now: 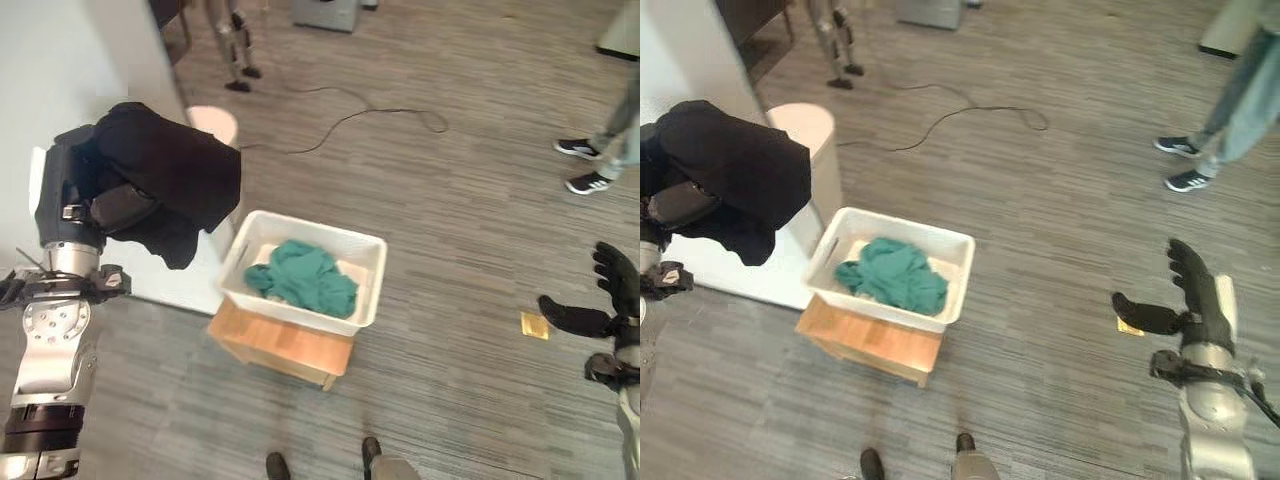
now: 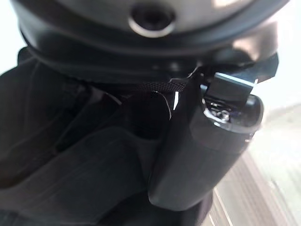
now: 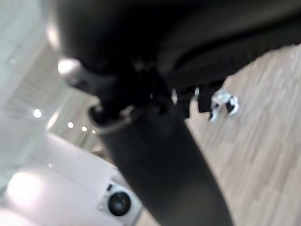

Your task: Pick up bed clothes into laundry basket.

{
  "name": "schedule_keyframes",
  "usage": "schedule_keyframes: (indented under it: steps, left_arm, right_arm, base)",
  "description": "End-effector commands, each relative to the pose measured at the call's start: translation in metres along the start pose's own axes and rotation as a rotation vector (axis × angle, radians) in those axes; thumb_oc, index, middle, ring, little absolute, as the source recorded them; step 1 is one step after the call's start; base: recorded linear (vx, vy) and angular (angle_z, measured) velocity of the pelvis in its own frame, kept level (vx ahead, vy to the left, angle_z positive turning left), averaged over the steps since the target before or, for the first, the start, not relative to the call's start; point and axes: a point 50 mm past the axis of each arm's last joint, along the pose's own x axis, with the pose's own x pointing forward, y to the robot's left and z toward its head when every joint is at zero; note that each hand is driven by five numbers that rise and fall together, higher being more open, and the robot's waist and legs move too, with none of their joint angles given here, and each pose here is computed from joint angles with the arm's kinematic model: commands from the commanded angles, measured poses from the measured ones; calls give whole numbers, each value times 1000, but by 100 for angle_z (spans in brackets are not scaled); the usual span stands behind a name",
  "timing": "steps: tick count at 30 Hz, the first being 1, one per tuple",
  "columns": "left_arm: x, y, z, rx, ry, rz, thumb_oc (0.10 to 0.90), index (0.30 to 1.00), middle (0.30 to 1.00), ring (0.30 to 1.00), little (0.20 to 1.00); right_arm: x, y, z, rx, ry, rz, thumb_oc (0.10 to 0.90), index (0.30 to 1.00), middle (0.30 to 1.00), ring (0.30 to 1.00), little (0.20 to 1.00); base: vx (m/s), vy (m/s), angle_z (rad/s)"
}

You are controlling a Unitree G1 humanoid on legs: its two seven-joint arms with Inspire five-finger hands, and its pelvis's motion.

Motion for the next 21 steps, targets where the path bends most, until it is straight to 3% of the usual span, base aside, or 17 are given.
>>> schedule_keyframes:
  steps: [1,4,7,15,21]
  left_arm:
    - [32,-17,51,-84,-256,-65,400,300,300,300,300]
    - [46,-55,45,-191,-225,-159,400,300,300,300,300]
    - [52,-75,38,-219,-185,-210,400,300,300,300,300]
    - [63,-78,24,-206,-104,-183,400,300,300,300,300]
    - [70,-66,22,-24,-89,-143,400,300,300,300,300]
  right_arm:
    - [15,-30,43,-79,-206,-81,800,900,900,900,900]
    - [15,-28,42,-66,-195,-51,800,900,900,900,900]
    - [23,-20,50,-57,-222,-25,800,900,900,900,900]
    - [23,-42,38,-94,-135,-66,800,900,900,900,900]
    - [11,-53,9,-102,-10,-112,800,900,900,900,900]
  base:
    - [-88,-193,-29]
    - [-69,-178,-26]
    - [-109,-135,-26]
    - [14,23,-68]
    - [44,115,-10]
